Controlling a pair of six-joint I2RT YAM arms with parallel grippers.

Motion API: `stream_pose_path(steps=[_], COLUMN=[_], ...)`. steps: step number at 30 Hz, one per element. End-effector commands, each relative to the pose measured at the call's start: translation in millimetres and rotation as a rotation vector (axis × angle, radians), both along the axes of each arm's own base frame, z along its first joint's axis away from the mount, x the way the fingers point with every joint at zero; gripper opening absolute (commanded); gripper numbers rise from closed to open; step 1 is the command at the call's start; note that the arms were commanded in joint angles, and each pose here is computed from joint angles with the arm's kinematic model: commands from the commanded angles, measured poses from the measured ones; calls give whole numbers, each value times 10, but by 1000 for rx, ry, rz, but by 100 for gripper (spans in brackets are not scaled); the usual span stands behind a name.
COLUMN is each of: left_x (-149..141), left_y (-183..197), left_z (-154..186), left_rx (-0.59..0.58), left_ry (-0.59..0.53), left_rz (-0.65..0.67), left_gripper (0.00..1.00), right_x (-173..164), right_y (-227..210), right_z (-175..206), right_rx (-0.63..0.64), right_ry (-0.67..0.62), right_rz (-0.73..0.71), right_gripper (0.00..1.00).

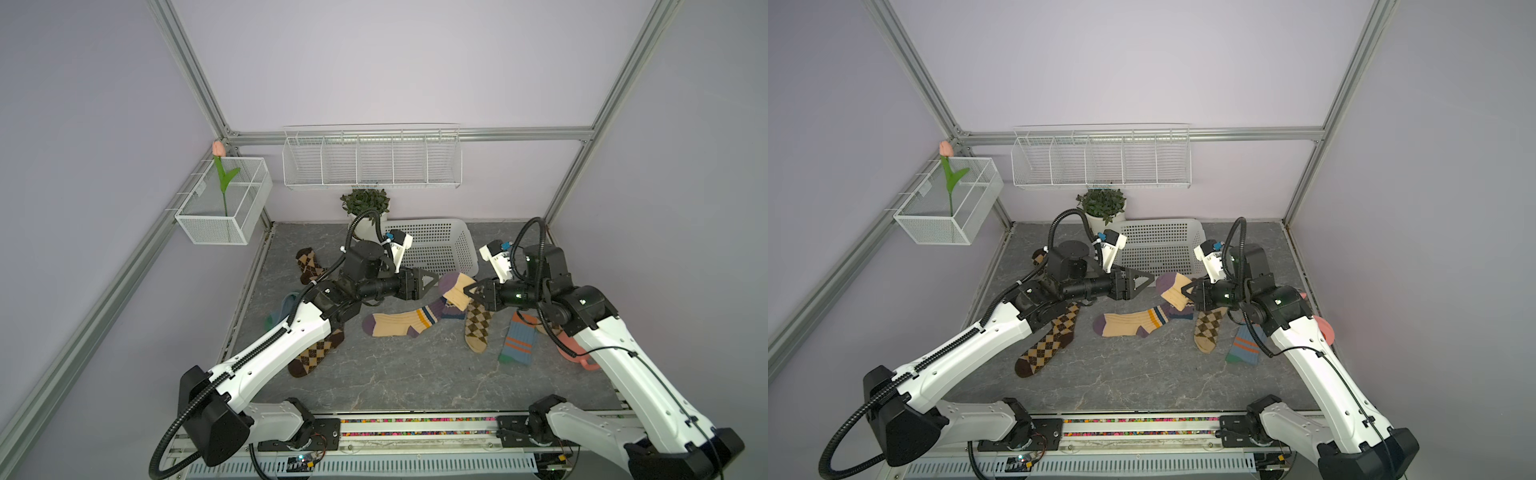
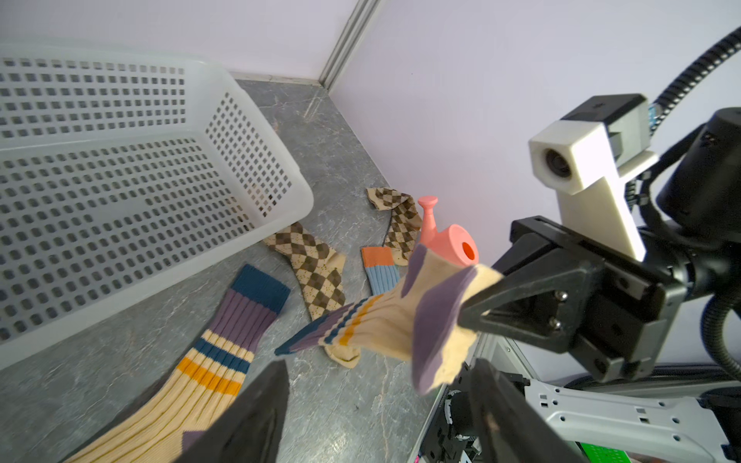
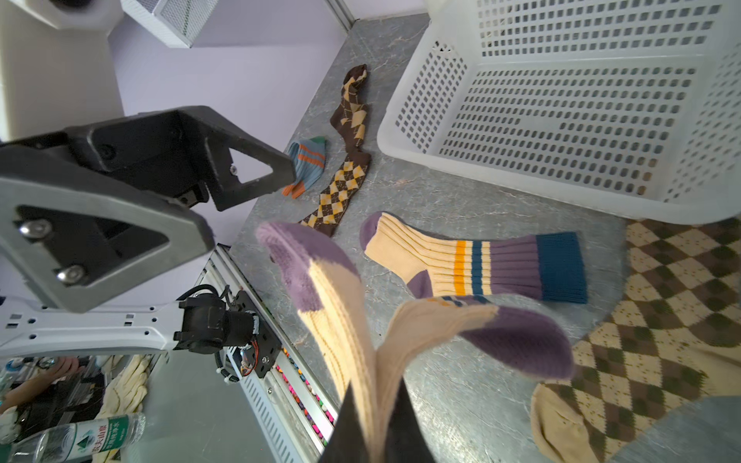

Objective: Place the socks together as a pair
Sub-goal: Pick up the sock at the center of the board.

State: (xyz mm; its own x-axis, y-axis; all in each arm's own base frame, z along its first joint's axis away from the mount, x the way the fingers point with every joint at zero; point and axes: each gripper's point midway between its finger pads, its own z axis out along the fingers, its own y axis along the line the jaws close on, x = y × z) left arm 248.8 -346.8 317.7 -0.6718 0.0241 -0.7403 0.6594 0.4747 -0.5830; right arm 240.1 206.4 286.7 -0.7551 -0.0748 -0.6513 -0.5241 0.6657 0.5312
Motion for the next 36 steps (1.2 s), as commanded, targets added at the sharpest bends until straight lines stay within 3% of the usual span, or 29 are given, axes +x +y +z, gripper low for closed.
stream_pose_path(steps=[1, 10, 14, 19, 24, 31, 36], left_x=[10, 14, -35, -165, -340, -574, -701], left_y=[-144, -180, -179, -93, 52, 114, 87], left_z=[96, -97, -62, 52, 103, 146, 265], left_rx=[9, 45, 36, 79, 136, 152, 132], left_ry=[-50, -31, -35, -74, -143, -221, -254], left_rz=[-17, -29, -51, -103, -171, -297, -387], left_gripper=[71, 35, 0, 0, 0, 0, 0], right_x=[-22, -56, -88, -249, -205, -246, -286], right_y=[165, 260, 322, 339, 173, 190, 357], right_z=[60, -10, 10, 98, 183, 397, 526], right_rx=[53, 56, 93, 110, 80, 162, 290], right_ry=[-13, -7, -5, -54, -109, -206, -211], right_rz=[35, 51, 77, 188, 205, 332, 440], right_gripper=[7, 7, 15, 40, 68, 83, 84])
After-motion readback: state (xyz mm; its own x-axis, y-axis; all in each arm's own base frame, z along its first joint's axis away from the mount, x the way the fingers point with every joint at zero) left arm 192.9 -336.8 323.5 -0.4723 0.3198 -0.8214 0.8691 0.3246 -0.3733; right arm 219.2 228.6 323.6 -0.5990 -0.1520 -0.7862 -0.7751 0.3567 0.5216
